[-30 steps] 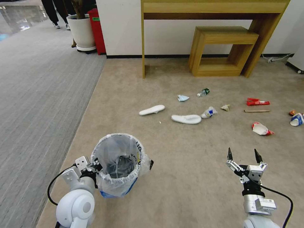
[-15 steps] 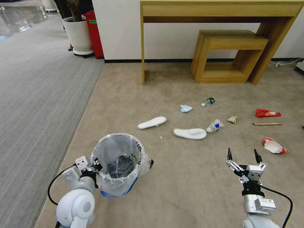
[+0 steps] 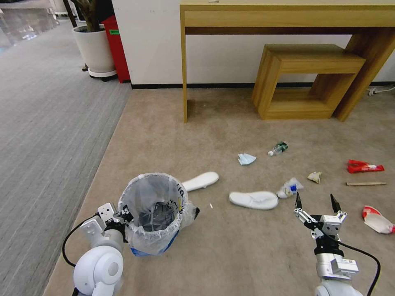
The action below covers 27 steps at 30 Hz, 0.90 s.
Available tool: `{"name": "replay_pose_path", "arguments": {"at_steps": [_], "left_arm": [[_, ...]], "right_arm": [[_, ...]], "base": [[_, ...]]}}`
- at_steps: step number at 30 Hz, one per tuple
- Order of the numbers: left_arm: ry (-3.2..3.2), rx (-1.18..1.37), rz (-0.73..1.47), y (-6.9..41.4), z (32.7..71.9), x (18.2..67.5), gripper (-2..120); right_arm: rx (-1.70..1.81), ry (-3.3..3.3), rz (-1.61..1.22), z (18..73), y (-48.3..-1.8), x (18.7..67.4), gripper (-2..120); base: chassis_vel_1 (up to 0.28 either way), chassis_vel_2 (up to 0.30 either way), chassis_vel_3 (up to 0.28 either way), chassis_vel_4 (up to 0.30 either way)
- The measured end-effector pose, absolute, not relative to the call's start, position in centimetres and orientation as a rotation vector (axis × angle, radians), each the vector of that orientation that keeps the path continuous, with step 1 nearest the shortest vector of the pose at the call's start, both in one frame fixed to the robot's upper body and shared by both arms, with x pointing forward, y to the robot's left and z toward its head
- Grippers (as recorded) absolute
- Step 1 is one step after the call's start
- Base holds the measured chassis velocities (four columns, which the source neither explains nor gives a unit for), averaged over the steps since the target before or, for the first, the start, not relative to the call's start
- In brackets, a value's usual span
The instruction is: Pick up the trash bin and place the garbage on the floor into it.
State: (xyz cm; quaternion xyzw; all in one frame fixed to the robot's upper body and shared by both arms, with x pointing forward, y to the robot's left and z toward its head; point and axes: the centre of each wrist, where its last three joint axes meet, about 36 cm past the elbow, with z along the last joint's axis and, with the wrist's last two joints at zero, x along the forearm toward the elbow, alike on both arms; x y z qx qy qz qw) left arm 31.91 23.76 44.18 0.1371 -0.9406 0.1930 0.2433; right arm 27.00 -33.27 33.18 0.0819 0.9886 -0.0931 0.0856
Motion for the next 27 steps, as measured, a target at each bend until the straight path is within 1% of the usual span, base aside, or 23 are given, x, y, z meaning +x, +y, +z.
{"name": "replay_pose_path", "arguments": {"at_steps": [8,14,17,27], "left_arm": [[-2.576,0.377,0.526,23.76,44.31,31.74,1],[-2.579,0.378,0.525,23.81,44.34,31.80,1],[-2.581,0.379,0.526,23.83,44.32,31.91,1],[-2.575,0.378,0.527,23.75,44.07,32.11,1]], "right_arm": [[0.243,2.940,-0.277,33.17,-33.11,26.97,99],[0.241,2.936,-0.273,33.13,-32.97,27.19,100],[0.239,2.931,-0.274,33.14,-32.96,27.30,100],[0.223,2.925,-0.277,33.12,-33.05,27.51,100]], "base": [[-0.207,0.212,0.205,-0.207],[-0.146,0.163,0.154,-0.134],[-0.094,0.098,0.048,-0.074],[0.000,0.000,0.000,0.000]]}}
